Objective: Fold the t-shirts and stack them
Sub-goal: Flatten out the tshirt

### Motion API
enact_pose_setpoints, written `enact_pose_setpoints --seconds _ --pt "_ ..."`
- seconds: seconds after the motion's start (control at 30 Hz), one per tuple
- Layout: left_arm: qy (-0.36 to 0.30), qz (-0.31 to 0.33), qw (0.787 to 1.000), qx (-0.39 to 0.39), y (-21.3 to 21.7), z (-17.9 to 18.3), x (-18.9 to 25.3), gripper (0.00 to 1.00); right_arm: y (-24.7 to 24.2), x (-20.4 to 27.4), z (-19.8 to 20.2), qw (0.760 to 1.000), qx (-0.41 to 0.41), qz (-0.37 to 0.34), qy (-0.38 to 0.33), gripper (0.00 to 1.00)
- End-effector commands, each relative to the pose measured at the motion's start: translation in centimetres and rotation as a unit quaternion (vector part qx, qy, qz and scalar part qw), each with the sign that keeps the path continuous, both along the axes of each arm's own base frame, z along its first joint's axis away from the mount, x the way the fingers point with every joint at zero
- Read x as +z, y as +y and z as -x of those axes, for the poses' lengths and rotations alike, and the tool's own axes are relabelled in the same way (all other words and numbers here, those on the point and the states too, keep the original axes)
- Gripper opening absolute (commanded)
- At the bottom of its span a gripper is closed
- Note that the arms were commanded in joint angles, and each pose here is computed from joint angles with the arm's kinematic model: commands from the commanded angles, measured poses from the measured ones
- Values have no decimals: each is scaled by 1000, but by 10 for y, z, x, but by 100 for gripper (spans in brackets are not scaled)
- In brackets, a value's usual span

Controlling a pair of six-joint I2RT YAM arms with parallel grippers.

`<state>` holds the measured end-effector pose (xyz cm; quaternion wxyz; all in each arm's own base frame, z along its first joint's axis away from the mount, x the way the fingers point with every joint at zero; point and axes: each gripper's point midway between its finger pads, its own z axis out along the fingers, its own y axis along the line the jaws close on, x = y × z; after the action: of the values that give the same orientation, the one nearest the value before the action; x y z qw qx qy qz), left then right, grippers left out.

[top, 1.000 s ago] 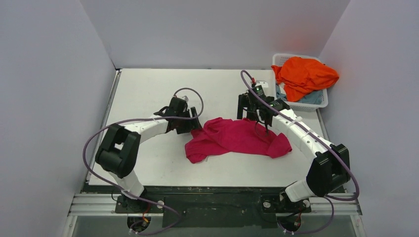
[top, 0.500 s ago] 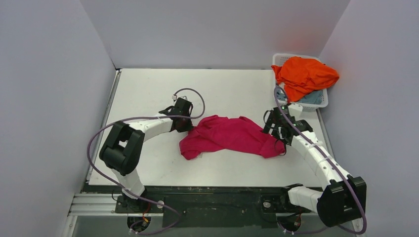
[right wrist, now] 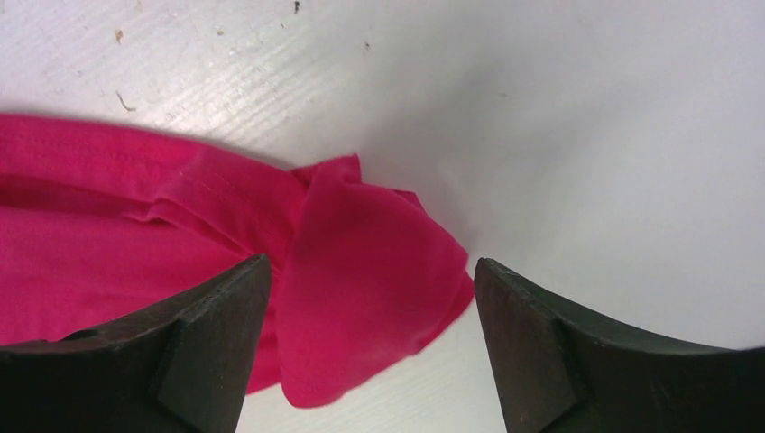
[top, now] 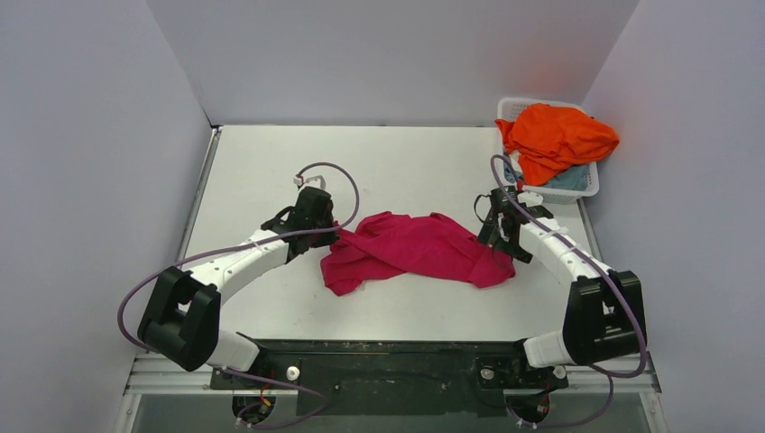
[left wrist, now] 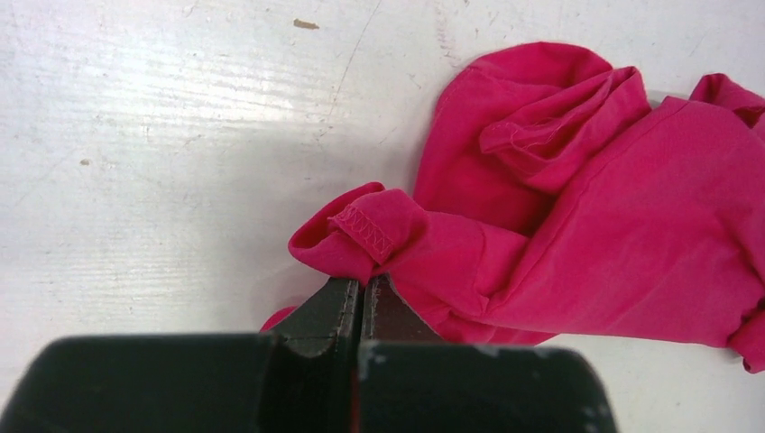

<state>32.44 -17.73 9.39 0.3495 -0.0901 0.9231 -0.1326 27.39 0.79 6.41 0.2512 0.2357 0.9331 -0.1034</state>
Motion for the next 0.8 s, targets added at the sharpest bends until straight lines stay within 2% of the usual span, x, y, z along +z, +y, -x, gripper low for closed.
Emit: enact_pose_setpoints --seconds 0.0,0.17,0.23,0.3,0.33,0.37,0.4,0.47,0.57,0.77 --pt "-24 0 1000 6 6 -1 13 0 6 -3 -19 1000 -14 -8 -5 76" --pt "-28 -4 1000 11 8 -1 17 0 -2 -24 -6 999 -24 16 26 72" --pt "-29 -6 1000 11 9 -1 19 0 -3 -32 -1 999 -29 20 37 67" --pt "-29 -11 999 15 12 -1 21 0 -2 -36 1 999 -31 20 39 54" --pt "-30 -11 999 16 12 -1 22 0 -3 -35 3 999 -33 23 36 38" --pt "-32 -13 999 18 13 -2 23 0 -3 -34 2 999 -31 25 32 28" --pt "-35 -11 999 19 13 -3 27 0 -5 -28 1 999 -31 32 20 13" --pt "-46 -14 999 25 15 -7 36 0 -7 -11 -3 999 -28 43 -2 0" --pt "-79 -20 996 37 20 -15 66 0 -4 26 -15 998 -19 40 -53 0" --pt "-201 -5 976 85 41 -26 176 0 -6 145 -28 976 -2 29 -217 0"
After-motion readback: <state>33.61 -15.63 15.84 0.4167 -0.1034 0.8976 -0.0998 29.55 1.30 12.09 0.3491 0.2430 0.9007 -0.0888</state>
